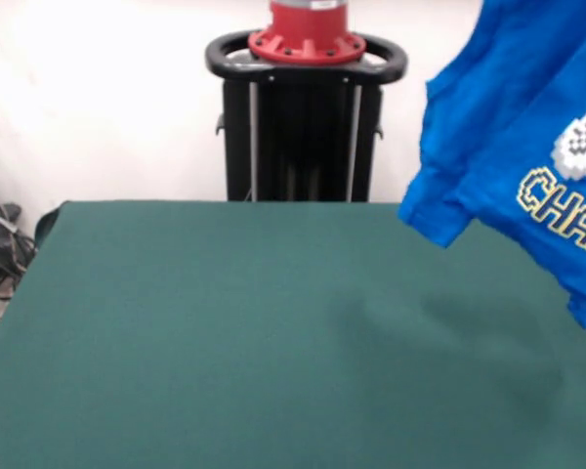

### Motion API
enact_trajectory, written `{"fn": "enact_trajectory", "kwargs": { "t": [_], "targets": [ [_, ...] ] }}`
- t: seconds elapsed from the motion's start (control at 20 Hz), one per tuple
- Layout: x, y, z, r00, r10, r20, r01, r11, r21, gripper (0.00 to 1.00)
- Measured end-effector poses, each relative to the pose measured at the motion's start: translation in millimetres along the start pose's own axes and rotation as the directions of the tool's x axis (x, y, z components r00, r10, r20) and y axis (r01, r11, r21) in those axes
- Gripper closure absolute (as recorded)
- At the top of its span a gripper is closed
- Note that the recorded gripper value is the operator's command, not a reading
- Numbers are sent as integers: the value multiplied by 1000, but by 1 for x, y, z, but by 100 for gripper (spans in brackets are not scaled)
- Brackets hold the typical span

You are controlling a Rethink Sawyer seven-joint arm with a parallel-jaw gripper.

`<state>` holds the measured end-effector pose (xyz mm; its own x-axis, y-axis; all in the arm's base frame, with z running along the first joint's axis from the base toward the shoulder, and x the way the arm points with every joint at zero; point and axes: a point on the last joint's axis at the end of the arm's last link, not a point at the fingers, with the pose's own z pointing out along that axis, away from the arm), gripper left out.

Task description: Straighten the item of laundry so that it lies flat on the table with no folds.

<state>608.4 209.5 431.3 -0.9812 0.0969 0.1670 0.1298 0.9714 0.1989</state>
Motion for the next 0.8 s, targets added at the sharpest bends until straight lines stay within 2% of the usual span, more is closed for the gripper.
{"fn": "enact_trajectory", "kwargs": {
  "t": [0.2, 0.4, 0.55, 0.6, 0.75, 0.8],
  "targets": [
    [0, 7, 5, 1000, -10, 21, 10, 1000, -4, 100],
    [-22, -8, 27, 989, 18, 150, -16, 1000, -10, 100],
    [-42, -33, 46, 967, 43, 250, -45, 999, 0, 100],
    [-59, -60, 62, 944, 59, 326, -66, 998, 10, 100],
    [-79, -100, 80, 910, 76, 409, -89, 996, 13, 100],
    [-89, -125, 90, 892, 85, 445, -101, 995, 12, 100]
  ]
}}
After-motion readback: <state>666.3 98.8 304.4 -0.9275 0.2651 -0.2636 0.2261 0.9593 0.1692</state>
